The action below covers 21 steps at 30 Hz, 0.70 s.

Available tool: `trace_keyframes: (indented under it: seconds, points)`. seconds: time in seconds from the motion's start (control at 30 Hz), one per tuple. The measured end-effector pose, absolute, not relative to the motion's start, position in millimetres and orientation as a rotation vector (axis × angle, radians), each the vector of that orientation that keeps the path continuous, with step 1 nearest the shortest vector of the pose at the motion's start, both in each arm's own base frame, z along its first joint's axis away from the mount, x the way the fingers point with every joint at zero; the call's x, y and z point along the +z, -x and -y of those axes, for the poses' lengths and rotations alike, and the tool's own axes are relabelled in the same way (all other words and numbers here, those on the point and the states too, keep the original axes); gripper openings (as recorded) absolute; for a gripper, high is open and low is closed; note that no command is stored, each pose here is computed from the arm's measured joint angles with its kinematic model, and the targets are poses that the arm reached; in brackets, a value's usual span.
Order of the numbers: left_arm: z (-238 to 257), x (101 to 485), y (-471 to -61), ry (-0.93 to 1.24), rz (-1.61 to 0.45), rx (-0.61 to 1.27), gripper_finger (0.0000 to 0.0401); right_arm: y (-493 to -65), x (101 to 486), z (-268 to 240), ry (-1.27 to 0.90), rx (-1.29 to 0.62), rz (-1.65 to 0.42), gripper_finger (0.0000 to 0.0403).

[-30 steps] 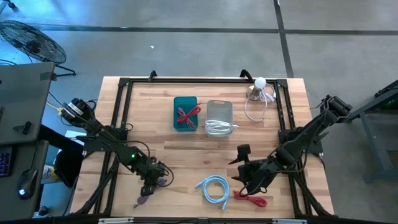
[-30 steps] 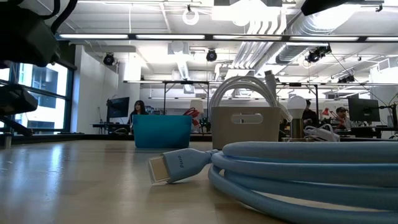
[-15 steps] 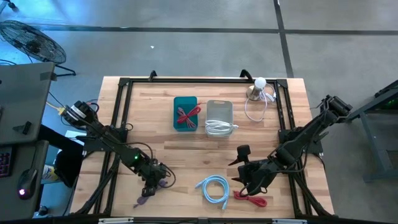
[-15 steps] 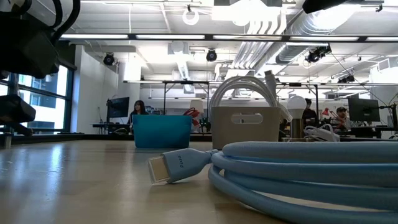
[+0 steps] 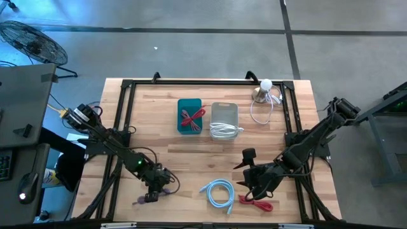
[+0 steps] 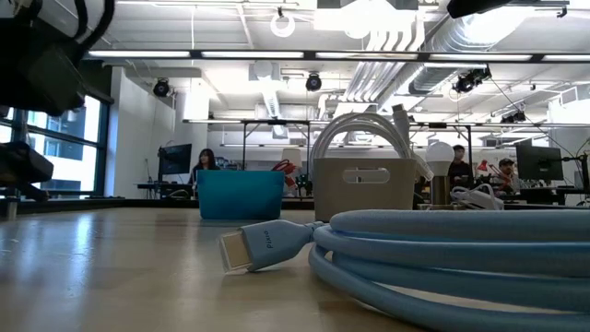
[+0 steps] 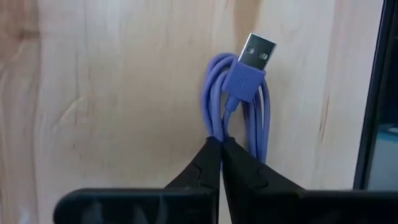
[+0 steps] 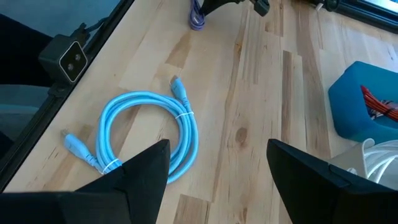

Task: Pick & Place USB Port
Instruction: Put the purple charger cable into the blue bin

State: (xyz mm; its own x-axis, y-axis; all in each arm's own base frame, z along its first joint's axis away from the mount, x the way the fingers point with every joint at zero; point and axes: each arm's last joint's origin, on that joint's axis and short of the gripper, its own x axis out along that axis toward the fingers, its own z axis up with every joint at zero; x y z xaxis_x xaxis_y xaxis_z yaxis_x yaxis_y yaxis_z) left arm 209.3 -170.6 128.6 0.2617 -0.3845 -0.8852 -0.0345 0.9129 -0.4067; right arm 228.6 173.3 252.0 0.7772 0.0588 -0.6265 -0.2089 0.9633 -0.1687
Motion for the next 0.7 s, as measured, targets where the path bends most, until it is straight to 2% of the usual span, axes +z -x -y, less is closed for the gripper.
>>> trace_keyframes:
  seconds: [0.13, 0.27, 0.47, 0.7]
  points:
    - [175, 141, -217, 0.276, -1.262, -0.247, 0.0001, -229, 252, -173, 0.234, 0.146, -0.665, 0.0261]
    - [175, 161, -223, 0.14, -1.282, -0.154, 0.0001, -229, 252, -173, 0.235, 0.144, -0.662, 0.0261]
    - [179, 202, -234, -0.023, -1.266, -0.093, 0.0, -230, 253, -173, 0.237, 0.139, -0.649, 0.0261]
    - [175, 258, -242, -0.27, -1.122, 0.069, 0.0, -231, 255, -175, 0.24, 0.15, -0.626, 0.0261]
